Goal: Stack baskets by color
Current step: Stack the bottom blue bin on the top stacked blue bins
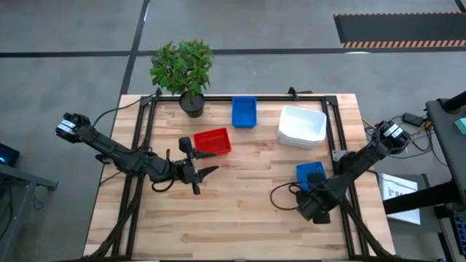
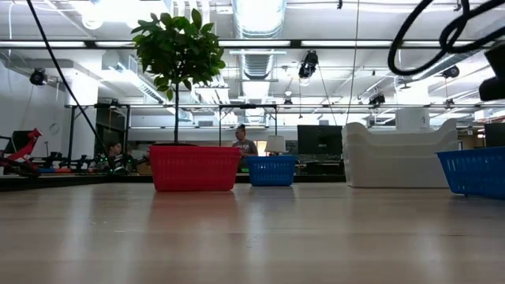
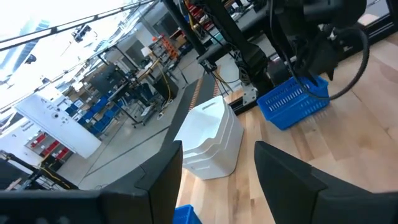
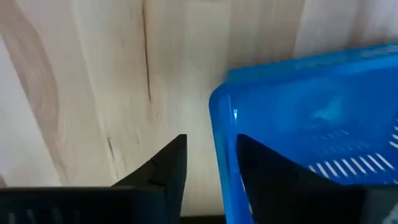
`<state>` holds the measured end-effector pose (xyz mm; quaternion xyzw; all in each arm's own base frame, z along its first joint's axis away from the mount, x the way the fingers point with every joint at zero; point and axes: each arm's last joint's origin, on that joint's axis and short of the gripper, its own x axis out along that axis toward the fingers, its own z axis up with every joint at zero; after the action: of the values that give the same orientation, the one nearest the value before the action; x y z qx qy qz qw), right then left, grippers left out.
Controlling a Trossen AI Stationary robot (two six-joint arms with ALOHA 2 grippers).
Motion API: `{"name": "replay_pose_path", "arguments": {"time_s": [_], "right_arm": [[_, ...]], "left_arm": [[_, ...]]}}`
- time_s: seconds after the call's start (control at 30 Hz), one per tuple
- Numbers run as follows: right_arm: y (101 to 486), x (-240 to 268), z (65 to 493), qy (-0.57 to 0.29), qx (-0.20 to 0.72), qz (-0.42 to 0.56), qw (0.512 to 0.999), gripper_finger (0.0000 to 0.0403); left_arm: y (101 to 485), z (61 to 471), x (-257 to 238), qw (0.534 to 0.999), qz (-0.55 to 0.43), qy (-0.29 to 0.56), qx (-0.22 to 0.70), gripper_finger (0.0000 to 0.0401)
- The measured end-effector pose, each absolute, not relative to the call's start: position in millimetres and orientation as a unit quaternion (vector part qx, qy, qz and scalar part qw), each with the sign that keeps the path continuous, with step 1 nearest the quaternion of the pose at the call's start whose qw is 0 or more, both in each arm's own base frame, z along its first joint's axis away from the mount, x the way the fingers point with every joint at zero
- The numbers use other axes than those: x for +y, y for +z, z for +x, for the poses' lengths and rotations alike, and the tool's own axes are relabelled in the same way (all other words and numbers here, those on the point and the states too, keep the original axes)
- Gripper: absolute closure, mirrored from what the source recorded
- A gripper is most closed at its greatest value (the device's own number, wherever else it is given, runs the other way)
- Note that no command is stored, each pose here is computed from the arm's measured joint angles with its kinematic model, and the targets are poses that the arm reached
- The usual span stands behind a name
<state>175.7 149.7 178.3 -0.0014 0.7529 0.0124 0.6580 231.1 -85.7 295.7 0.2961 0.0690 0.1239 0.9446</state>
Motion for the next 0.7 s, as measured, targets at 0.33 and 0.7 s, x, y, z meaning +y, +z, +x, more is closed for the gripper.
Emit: {"name": "replay_pose_path", "arguments": {"time_s": [0.33,0.7], "right_arm": [[175,151,177,0.017,0.748,0.010,0.664,0.0387],[217,148,217,-0.020,0.702,0.088,0.706,0.0394]], "left_arm": [[295,231,-86,0.941,0.306,0.124,0.071,0.0217],[278,228,-78,0.917,0.366,0.125,0.100,0.0217]]}}
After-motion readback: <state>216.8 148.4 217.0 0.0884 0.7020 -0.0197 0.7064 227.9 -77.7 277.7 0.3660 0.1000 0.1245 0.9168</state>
